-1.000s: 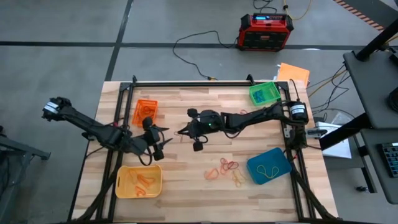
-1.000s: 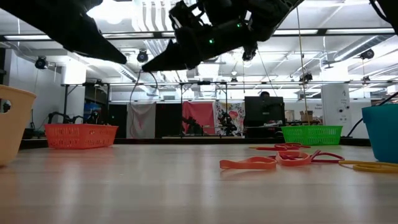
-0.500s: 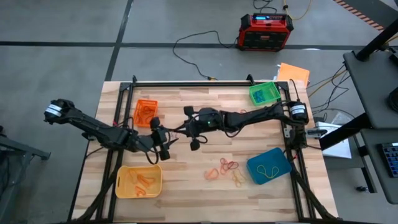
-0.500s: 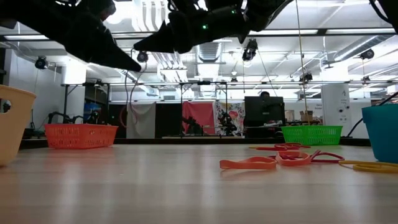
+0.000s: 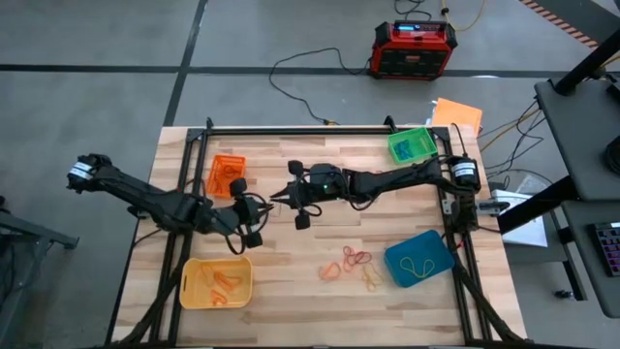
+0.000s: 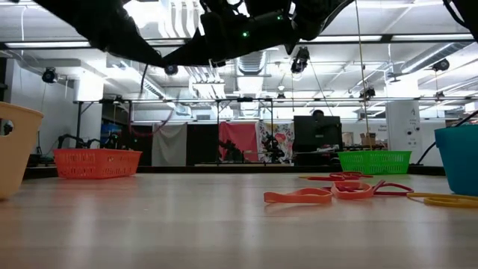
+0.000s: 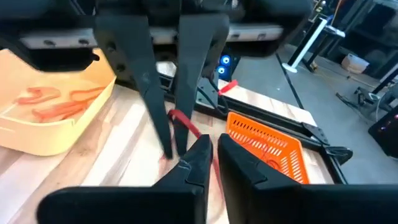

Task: Sort rubber bands into baskets
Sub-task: Put the red rubber band into the orange bin

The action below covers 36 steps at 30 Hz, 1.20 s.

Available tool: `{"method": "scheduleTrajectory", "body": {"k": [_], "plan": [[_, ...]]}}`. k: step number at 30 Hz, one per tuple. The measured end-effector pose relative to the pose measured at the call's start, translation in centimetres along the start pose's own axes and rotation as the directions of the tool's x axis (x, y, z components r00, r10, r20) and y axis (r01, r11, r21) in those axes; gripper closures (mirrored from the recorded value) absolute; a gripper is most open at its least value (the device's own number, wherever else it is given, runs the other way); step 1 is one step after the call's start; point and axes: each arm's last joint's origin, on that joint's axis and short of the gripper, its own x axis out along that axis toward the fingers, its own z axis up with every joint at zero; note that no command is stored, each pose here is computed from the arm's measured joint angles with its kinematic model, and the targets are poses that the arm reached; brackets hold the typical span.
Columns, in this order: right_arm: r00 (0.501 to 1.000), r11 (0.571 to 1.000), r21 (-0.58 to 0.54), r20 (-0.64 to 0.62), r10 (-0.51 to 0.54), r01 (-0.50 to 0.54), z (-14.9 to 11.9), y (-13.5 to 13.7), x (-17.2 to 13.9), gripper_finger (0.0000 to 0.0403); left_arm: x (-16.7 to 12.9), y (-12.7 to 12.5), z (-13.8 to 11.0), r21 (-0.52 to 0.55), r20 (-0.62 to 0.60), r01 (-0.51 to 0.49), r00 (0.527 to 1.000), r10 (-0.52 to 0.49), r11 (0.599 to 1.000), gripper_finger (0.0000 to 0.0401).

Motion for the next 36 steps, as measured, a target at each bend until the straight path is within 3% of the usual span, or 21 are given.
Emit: {"method": "scheduleTrajectory", "body": {"k": [9,14,20,26,29,36], "plan": [[0.999,0.991,0.133,-0.028,-0.024,0.028,-0.5,-1.4,-0.4,0.0295,-1.3,1.0,1.2,-0.003,-0.093,-0.02,0.995,0.019,1.0,0.0401],[0.993,0.97,0.234,-0.11,-0.038,0.063,-1.9,-3.0,-0.8,0.0249,-2.0,3.3,1.2,-0.003,-0.205,-0.131,0.971,0.128,0.991,0.0401],[0.981,0.941,0.321,-0.188,-0.05,0.109,-3.2,-4.4,-1.2,0.0222,-1.6,6.9,0.2,0.027,-0.337,-0.349,0.879,0.337,0.937,0.0401],[0.98,0.938,0.329,-0.191,-0.049,0.111,-3.3,-4.4,-1.2,0.0223,-0.8,10.7,-1.3,0.06,-0.504,-0.51,0.726,0.467,0.858,0.0401],[0.978,0.937,0.332,-0.205,-0.042,0.11,-3.5,-4.4,-1.2,0.0225,-0.5,12.1,-2.0,0.059,-0.577,-0.549,0.663,0.477,0.834,0.0401],[0.973,0.936,0.335,-0.227,-0.031,0.108,-3.7,-4.3,-1.2,0.0223,0.3,13.9,-3.6,0.02,-0.686,-0.569,0.59,0.425,0.822,0.0401]]}}
